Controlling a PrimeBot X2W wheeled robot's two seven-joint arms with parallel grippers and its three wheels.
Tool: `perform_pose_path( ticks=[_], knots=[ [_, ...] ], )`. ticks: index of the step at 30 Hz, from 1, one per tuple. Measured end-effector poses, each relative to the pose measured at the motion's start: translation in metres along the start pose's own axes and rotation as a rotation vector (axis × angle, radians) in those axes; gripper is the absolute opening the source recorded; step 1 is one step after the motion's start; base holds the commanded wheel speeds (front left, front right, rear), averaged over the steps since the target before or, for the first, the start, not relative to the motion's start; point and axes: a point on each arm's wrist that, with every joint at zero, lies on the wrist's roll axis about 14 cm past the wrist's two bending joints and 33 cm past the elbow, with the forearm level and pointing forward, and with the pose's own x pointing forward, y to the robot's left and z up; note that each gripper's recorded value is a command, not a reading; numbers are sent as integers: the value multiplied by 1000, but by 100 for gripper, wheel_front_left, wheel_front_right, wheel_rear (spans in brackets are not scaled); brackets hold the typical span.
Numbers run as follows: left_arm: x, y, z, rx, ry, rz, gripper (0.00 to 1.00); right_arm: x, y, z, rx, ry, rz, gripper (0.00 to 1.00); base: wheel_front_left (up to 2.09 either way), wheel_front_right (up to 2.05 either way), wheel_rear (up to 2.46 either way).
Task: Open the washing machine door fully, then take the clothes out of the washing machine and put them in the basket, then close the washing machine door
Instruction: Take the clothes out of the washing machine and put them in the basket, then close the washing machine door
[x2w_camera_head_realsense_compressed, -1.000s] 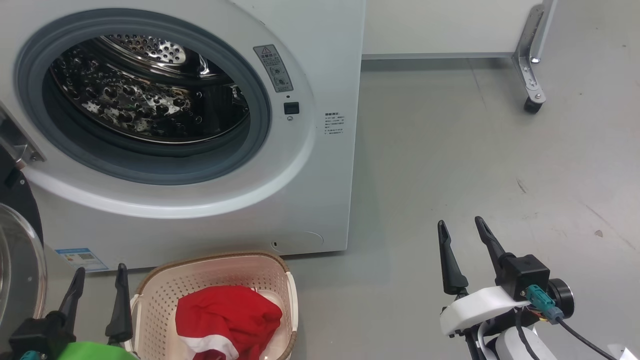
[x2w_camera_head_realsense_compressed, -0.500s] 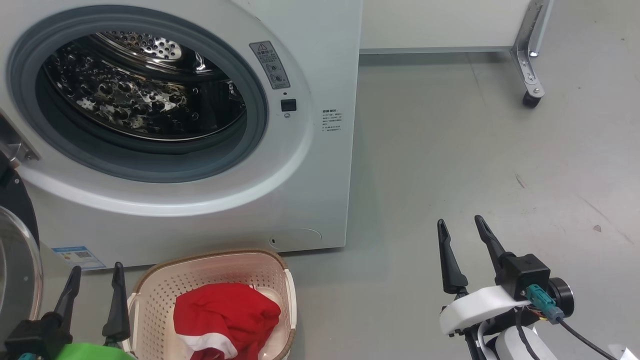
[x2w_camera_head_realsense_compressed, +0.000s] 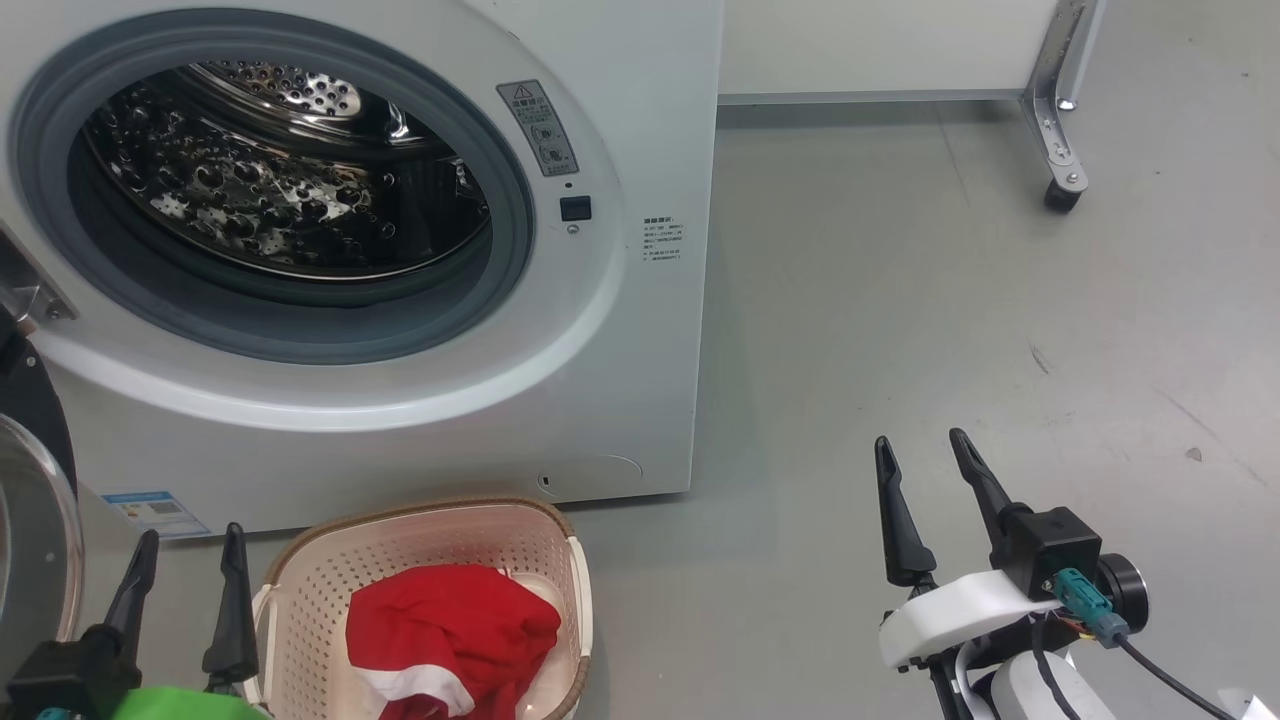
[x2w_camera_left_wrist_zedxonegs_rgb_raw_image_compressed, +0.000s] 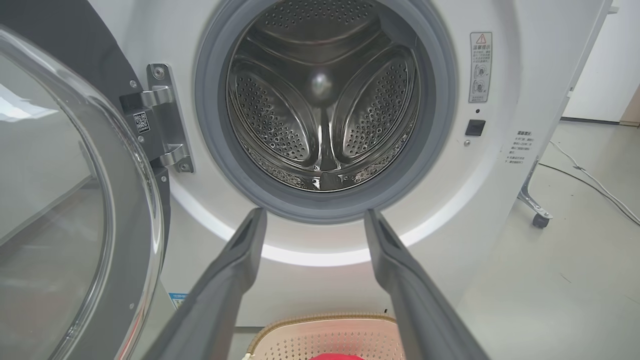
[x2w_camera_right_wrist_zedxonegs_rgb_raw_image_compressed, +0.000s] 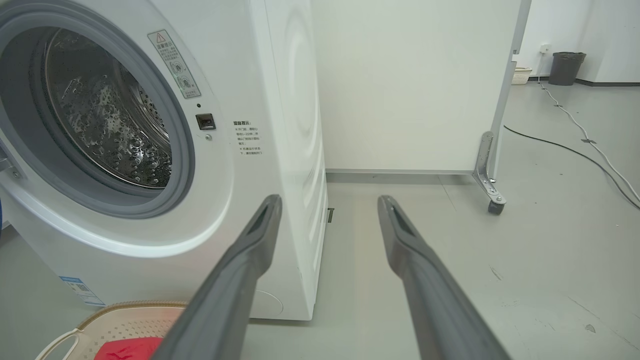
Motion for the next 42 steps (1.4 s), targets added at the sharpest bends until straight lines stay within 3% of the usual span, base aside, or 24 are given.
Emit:
perform_pose_path(
  ticks=[24, 42],
  knots=[
    [-4, -2, 2, 25, -10, -5, 100, -1, 2, 3, -2, -9, 5, 100, -60, 60, 0],
    [-6, 14, 8, 23, -28, 49, 100, 1, 3, -1, 0, 2, 11, 100, -77, 77, 0]
  ],
)
